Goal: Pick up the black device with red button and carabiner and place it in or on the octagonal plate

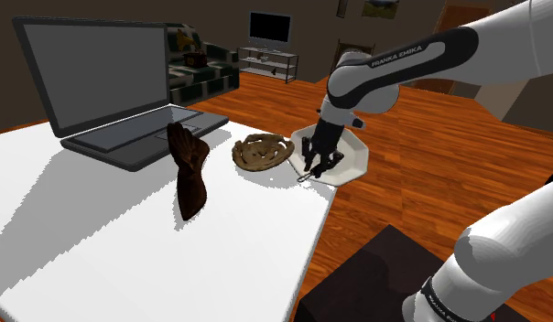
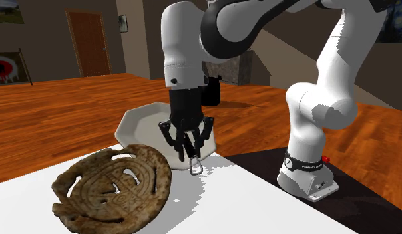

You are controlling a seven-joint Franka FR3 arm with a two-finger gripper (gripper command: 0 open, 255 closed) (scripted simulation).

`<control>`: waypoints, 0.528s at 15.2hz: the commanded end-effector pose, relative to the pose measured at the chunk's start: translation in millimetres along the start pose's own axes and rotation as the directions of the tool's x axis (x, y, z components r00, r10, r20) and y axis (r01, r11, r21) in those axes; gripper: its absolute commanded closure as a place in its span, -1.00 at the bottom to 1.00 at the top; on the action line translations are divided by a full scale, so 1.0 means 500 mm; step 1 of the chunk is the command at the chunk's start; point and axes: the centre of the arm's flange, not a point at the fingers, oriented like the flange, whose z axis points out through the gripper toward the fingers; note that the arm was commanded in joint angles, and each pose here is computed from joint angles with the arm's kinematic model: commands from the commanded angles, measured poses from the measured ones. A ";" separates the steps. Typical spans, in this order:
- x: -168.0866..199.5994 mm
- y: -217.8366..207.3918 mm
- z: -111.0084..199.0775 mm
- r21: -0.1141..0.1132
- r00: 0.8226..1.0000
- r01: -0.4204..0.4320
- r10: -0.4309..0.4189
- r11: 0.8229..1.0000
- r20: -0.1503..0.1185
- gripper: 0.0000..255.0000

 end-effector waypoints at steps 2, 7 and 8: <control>0.001 0.002 0.011 -0.011 1.000 -0.002 0.002 1.000 0.002 1.00; 0.003 0.002 0.009 -0.011 1.000 -0.002 0.002 1.000 0.002 1.00; 0.000 0.001 -0.001 -0.011 1.000 -0.002 0.002 1.000 0.002 1.00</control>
